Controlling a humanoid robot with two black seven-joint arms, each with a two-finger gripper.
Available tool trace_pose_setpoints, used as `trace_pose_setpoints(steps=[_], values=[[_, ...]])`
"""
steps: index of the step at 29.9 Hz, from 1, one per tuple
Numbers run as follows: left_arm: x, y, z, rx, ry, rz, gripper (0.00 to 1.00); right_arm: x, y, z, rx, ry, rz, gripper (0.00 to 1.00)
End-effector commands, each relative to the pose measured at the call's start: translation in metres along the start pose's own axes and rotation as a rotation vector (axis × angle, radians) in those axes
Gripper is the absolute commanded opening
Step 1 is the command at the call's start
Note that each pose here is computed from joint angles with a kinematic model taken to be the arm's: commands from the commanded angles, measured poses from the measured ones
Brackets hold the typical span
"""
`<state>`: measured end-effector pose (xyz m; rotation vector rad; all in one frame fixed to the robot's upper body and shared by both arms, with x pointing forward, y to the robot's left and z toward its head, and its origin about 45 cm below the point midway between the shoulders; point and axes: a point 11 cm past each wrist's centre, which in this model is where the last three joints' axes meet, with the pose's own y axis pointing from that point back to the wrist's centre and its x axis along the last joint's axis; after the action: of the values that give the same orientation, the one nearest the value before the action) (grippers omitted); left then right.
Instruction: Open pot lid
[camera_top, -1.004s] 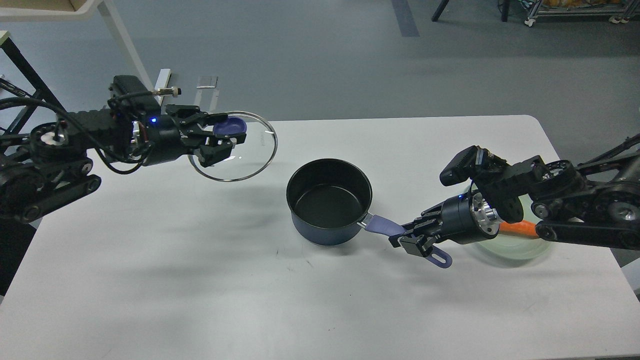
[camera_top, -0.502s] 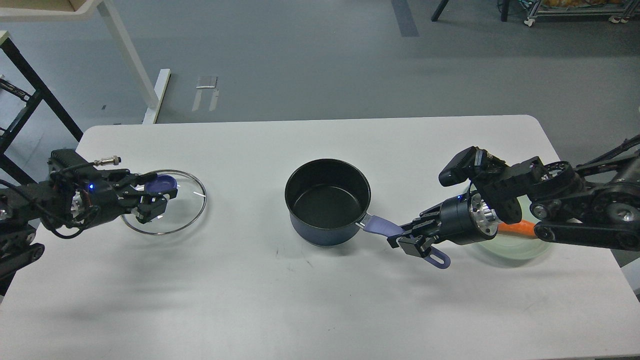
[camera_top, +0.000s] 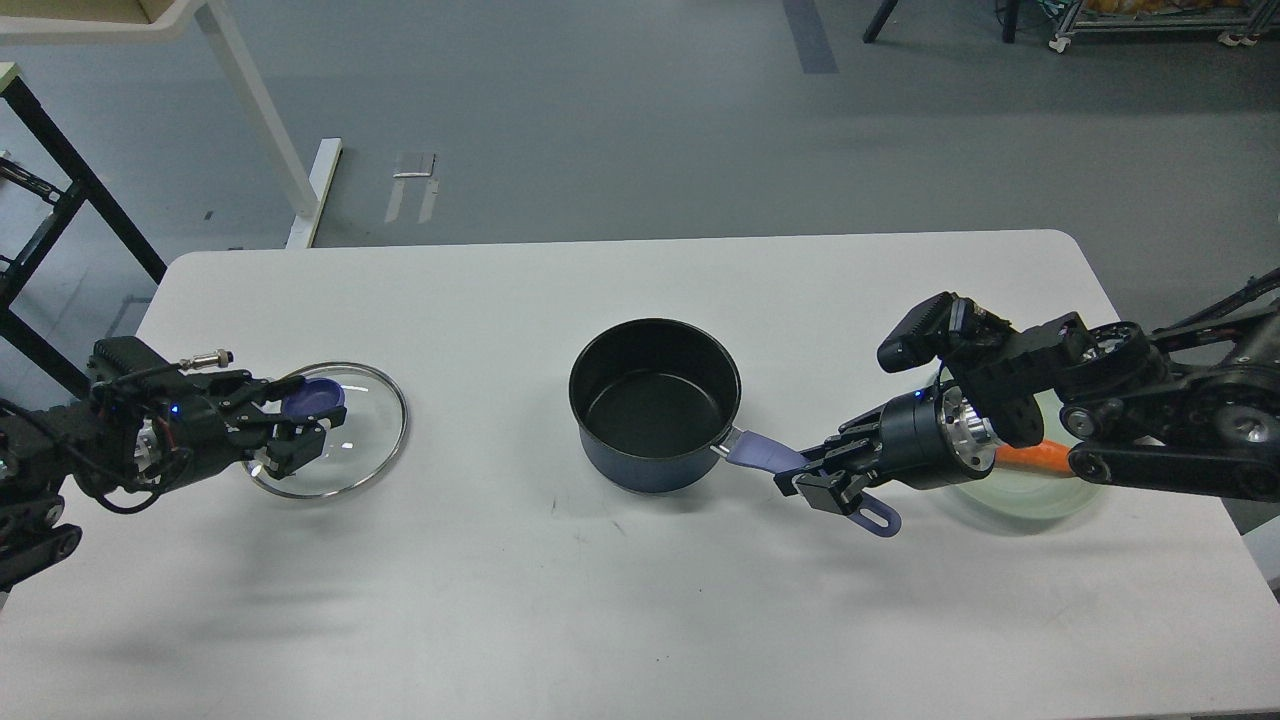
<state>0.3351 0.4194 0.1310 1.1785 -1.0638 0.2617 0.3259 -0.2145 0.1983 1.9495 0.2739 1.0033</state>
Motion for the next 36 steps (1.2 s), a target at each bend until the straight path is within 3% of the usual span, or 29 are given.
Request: trace_pose_setpoints(steps=[1, 5, 8, 13, 18, 25, 30, 36], values=[[0.004, 0.000, -0.001, 0.007, 0.014, 0.015, 0.80, 0.001, 0.000, 0.001, -0.002, -0.002, 0.008, 0.45], [0.008, 0.005, -0.007, 0.023, 0.013, 0.023, 0.82, 0.003, 0.002, 0.001, -0.004, -0.005, 0.018, 0.57], [0.020, 0.010, -0.016, 0.053, 0.045, 0.060, 0.87, 0.010, 0.007, 0.004, -0.009, -0.014, 0.054, 0.73], [0.083, 0.015, -0.039, 0.135, 0.258, 0.275, 0.99, 0.035, 0.026, 0.010, -0.017, -0.086, 0.181, 0.97], [0.148, 0.021, -0.055, 0.142, 0.539, 0.463, 0.99, 0.077, 0.067, 0.028, -0.016, -0.285, 0.451, 0.97], [0.211, 0.013, -0.048, -0.031, 1.056, 0.680, 0.99, 0.137, 0.119, 0.052, 0.091, -0.526, 0.881, 0.97], [0.230, 0.001, -0.032, -0.200, 1.308, 0.717, 0.99, 0.144, 0.127, 0.073, 0.143, -0.675, 1.103, 0.98], [0.246, -0.018, -0.020, -0.270, 1.397, 0.768, 0.99, 0.131, 0.127, 0.090, 0.169, -0.857, 1.317, 1.00]])
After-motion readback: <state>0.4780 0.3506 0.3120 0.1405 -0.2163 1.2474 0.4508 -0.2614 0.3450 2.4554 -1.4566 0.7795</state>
